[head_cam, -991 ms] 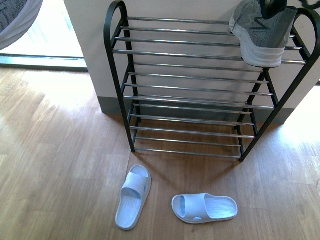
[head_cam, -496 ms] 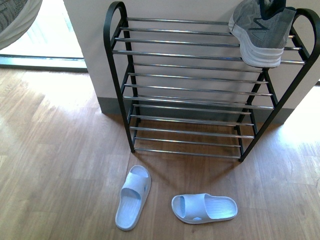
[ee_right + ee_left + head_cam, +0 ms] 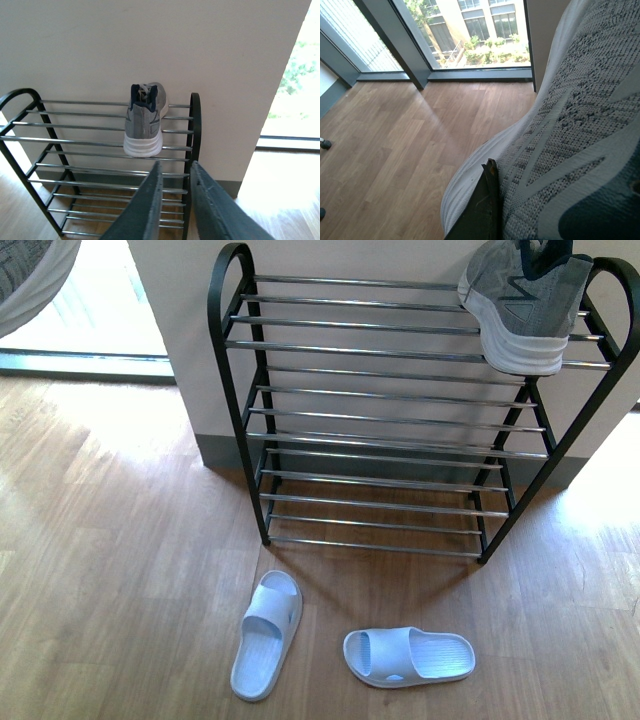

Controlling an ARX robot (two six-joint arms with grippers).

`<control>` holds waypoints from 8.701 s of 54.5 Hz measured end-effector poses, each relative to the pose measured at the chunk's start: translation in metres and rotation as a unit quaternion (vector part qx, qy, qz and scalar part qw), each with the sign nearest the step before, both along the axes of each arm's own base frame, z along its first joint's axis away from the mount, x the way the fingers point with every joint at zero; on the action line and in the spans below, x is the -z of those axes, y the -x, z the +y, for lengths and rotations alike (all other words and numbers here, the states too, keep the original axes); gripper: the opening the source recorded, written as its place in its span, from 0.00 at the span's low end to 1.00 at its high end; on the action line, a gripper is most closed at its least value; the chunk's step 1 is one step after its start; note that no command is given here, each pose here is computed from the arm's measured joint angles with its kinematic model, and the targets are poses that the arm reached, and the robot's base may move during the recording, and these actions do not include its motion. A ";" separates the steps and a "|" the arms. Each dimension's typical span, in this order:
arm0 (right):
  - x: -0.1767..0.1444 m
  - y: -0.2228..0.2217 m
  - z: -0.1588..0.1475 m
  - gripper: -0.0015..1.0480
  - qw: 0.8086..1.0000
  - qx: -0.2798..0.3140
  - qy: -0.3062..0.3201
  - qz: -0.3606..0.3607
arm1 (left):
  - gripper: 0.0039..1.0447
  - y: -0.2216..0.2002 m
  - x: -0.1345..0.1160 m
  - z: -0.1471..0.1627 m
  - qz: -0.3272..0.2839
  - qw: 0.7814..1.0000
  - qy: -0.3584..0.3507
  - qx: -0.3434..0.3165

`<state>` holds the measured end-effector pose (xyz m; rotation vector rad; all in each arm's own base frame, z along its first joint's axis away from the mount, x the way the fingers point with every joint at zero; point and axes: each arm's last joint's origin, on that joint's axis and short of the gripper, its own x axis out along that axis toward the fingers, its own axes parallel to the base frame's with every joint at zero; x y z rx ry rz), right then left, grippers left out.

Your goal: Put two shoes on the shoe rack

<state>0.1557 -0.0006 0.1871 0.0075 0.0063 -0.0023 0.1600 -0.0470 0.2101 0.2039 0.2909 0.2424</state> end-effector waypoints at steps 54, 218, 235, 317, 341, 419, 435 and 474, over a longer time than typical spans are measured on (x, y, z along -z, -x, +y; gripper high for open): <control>0.014 0.039 0.000 0.02 1.000 0.000 0.002 -0.014 | 0.01 0.000 0.000 0.000 0.000 1.000 0.001 0.002; 0.017 0.059 0.000 0.91 1.000 0.001 0.002 -0.011 | 0.01 -0.201 0.042 -0.097 0.131 0.906 0.402 0.010; 0.017 0.059 0.000 0.91 1.000 0.001 0.002 -0.011 | 0.01 -0.283 0.074 -0.156 0.231 0.868 0.439 0.031; 0.017 0.059 0.000 0.91 1.000 0.001 0.002 -0.011 | 0.91 -0.246 -0.036 -0.145 0.107 0.955 0.267 0.077; 0.017 0.059 0.000 0.91 1.000 0.001 0.002 -0.011 | 0.91 -0.081 -0.054 -0.044 -0.041 0.982 0.173 -0.056; 0.017 0.059 0.001 0.91 1.000 0.000 0.002 -0.011 | 0.01 0.035 0.029 0.046 -0.143 0.976 0.107 0.121; 0.017 0.059 0.001 0.91 1.000 0.000 0.003 -0.011 | 0.01 0.043 0.035 0.047 -0.149 0.976 0.106 0.122; 0.017 0.059 0.001 0.91 1.000 0.000 0.003 -0.011 | 0.01 0.062 0.043 0.047 -0.143 0.977 0.105 0.120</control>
